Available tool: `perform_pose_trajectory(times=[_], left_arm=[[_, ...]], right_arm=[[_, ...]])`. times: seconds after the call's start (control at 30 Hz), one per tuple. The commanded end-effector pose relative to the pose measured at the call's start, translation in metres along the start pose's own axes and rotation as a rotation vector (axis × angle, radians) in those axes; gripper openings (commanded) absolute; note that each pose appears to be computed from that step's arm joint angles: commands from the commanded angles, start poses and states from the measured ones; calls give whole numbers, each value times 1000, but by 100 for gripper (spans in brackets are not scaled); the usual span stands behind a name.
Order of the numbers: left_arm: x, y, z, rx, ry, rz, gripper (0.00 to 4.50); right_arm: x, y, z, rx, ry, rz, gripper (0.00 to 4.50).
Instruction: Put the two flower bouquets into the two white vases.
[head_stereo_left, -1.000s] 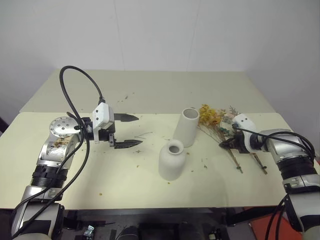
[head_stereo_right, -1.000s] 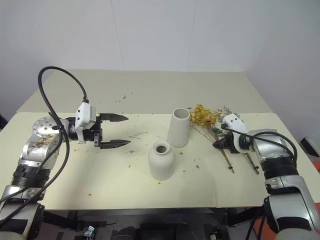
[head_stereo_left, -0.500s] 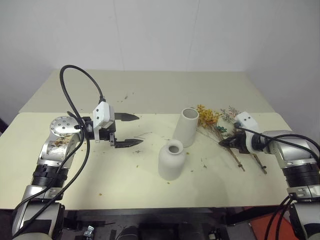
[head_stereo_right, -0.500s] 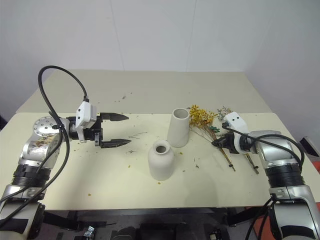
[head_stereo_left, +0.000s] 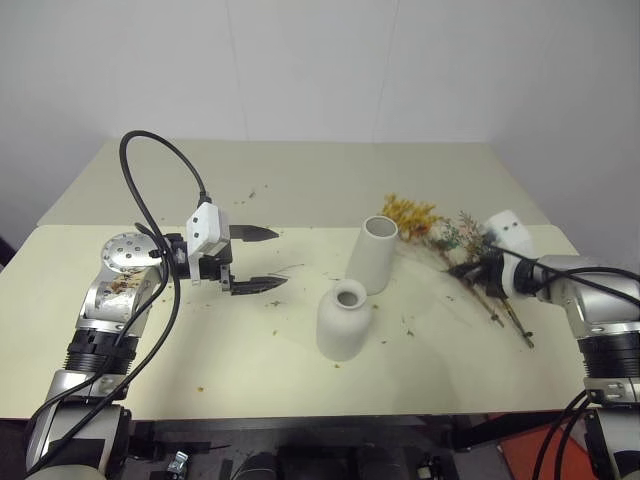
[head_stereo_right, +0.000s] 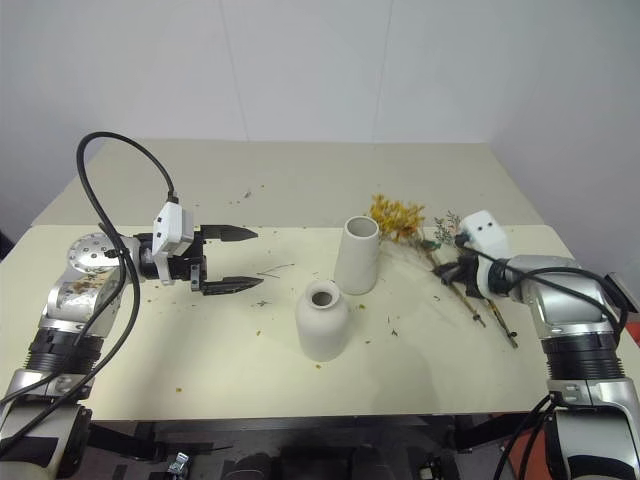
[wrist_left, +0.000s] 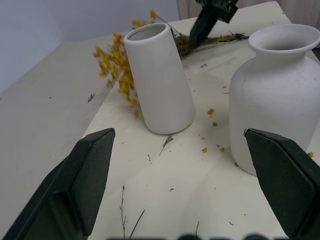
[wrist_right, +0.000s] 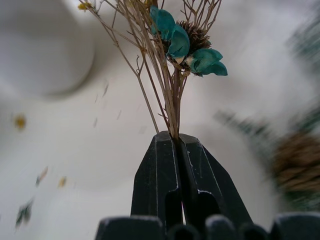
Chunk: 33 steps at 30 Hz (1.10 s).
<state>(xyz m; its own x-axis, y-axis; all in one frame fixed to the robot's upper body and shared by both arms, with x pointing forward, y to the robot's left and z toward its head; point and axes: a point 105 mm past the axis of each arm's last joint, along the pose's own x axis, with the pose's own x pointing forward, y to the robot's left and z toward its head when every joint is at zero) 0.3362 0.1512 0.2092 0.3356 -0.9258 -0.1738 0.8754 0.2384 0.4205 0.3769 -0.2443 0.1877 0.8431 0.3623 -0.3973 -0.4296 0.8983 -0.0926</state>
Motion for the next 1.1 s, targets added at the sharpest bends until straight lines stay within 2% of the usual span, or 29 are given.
perform_pose_trajectory(times=[0.03, 0.2, 0.27, 0.37, 0.47, 0.7, 0.9, 1.1], left_arm=[[-8, 4, 13, 45, -25, 28, 450], [-10, 4, 13, 41, -25, 30, 450], [-10, 5, 14, 41, -28, 32, 450], [-11, 7, 16, 42, -31, 34, 450], [-11, 8, 16, 43, -29, 34, 450], [-12, 7, 15, 44, -24, 38, 450], [-15, 4, 14, 39, -18, 43, 450], [-17, 4, 14, 36, -10, 49, 450]], right_arm=[[-28, -11, 70, -31, -308, -133, 2], [-49, 0, 121, -41, -629, -226, 2], [-56, 14, 139, -5, -768, -198, 2], [-58, 38, 154, 21, -933, -151, 2], [-50, 57, 160, 68, -1034, -130, 2], [-38, 109, 171, 201, -1130, 63, 2], [-24, 119, 160, 233, -1095, 124, 2], [-15, 116, 145, 224, -1074, 123, 2]])
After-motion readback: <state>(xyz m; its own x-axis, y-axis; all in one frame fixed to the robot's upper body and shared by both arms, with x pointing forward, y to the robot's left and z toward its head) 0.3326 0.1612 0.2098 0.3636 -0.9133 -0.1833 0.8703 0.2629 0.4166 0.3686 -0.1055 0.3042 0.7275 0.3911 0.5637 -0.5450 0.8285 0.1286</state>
